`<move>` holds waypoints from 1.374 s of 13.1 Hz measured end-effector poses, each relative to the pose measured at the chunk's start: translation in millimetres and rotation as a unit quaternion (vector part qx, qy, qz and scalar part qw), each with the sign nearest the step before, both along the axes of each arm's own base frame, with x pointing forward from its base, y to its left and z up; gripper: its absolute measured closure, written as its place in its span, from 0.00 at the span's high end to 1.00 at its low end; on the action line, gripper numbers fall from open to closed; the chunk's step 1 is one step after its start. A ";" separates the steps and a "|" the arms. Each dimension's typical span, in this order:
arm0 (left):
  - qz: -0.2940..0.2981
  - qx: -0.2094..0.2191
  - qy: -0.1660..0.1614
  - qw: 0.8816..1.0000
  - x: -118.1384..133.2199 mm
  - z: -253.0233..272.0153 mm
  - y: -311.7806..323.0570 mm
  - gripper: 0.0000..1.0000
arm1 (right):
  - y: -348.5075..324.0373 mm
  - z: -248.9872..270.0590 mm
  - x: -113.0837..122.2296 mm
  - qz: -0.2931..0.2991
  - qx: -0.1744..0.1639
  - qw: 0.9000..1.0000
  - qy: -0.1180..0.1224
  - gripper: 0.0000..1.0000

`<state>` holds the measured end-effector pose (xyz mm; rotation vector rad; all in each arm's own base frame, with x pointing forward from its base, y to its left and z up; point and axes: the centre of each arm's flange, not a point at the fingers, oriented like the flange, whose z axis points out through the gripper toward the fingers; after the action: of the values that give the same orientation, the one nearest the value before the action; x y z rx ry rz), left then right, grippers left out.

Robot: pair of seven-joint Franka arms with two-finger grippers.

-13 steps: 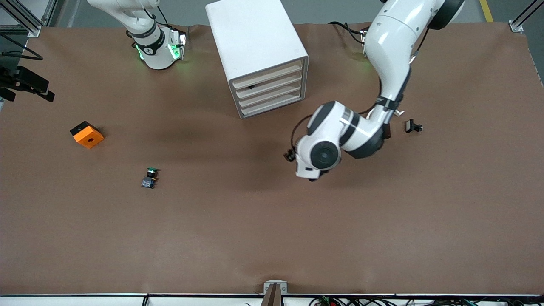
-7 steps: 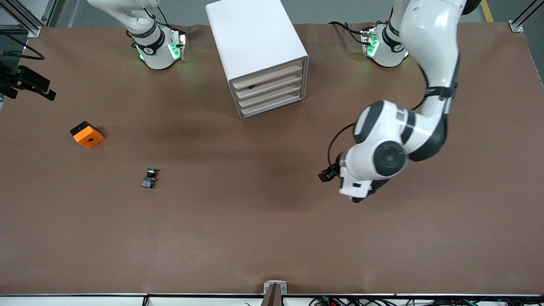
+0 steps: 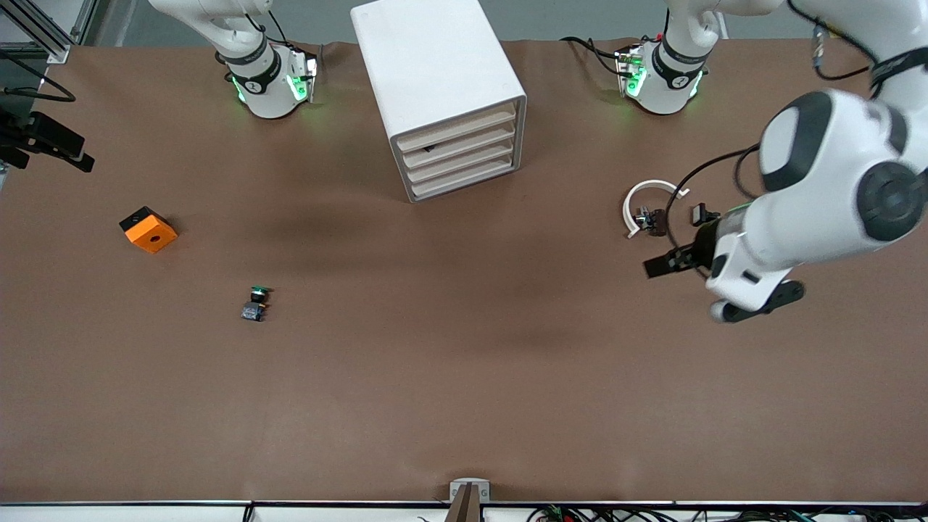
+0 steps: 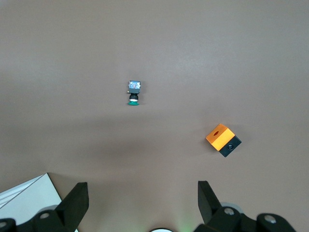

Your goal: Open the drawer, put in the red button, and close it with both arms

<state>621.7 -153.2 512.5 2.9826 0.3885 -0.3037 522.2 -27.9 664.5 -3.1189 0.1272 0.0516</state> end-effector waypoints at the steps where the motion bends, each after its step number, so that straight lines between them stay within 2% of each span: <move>1: -0.024 -0.001 -0.004 1.000 -11.3 11.2 15.7 1.00 | 0.0 -0.4 0.0 0.000 0.000 1.000 0.000 1.00; 5: -0.125 0.011 -0.032 0.992 -55.2 44.1 74.9 1.00 | -0.2 -1.5 0.0 0.000 0.000 1.000 0.001 1.00; 9: -0.154 0.018 -0.065 0.986 -81.8 77.4 124.8 1.00 | -0.8 -2.5 0.0 -0.001 0.000 1.000 0.002 1.00; 14: -0.155 0.029 -0.109 0.982 -82.4 116.8 124.8 1.00 | -1.5 -2.2 0.5 -0.001 0.000 1.000 0.000 1.00; 18: -0.160 0.027 -0.094 0.982 -71.0 98.6 118.1 1.00 | -15.0 -1.7 0.4 0.007 0.000 1.000 -0.004 1.00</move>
<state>550.6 -35.1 611.1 3.0852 -0.1070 -0.0359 522.6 -42.9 662.8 -3.1197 0.1058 0.0380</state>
